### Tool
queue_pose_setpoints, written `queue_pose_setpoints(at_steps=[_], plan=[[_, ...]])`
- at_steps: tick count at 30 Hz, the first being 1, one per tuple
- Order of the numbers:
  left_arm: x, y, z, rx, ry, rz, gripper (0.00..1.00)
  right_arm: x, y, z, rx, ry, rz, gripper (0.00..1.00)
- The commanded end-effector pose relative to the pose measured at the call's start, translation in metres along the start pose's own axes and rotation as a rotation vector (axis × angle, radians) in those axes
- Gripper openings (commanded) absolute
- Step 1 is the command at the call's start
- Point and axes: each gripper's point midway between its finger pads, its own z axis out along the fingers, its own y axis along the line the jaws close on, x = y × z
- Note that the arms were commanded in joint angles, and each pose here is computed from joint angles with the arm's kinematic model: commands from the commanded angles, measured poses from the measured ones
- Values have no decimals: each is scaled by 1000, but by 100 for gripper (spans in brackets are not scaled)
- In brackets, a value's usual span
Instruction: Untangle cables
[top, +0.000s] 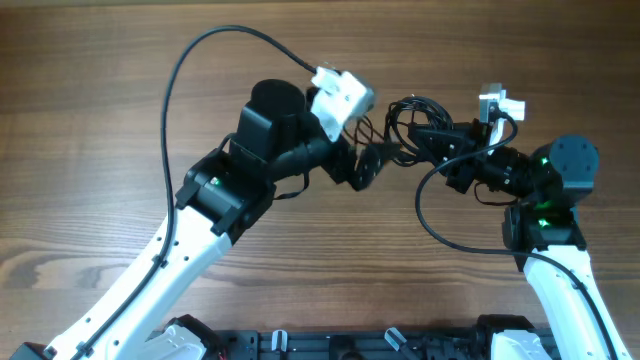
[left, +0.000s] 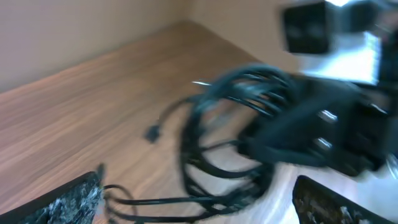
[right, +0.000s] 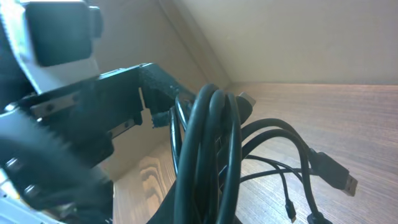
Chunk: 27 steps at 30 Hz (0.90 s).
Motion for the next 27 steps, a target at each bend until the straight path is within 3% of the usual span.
queue_pose_setpoints(at_steps=[1, 9, 11, 13, 14, 15, 17, 18, 20, 22, 24, 26, 27], plan=[[-5, -31, -10, 161, -22, 131, 100, -1, 21, -2, -91, 29, -120, 4], [-6, -30, -9, 157, -28, 159, 100, 12, 51, -8, -263, 105, -272, 5], [-7, -30, -9, 157, -30, 160, 80, 12, 51, -8, -263, 105, -272, 5], [-9, -30, -10, 157, -38, 164, 33, 13, 52, -8, -263, 106, -271, 5], [-10, -30, -10, 157, -44, 168, 15, 13, 52, -8, -263, 106, -271, 5], [-11, -30, -10, 156, -47, 169, 4, 13, 52, -8, -263, 106, -271, 5], [-11, -30, -10, 155, -47, 169, 4, 13, 52, -8, -263, 106, -270, 8], [-11, -26, -9, 127, -47, 168, 4, 12, 51, -8, -262, 105, -271, 14], [-14, 0, -8, -24, -48, 156, 4, 5, 44, -6, -209, 76, -218, 45], [-17, 35, -12, -226, -63, 49, 4, -7, 30, -3, -118, 18, -84, 68], [-18, 56, -18, -351, -82, -30, 4, -8, 29, -2, -113, 14, -80, 88], [-18, 56, -18, -352, -83, -30, 4, -11, 25, -2, -90, -2, -61, 99], [-18, 58, -19, -362, -84, -30, 4, -13, 8, -1, -11, -34, 40, 99]])
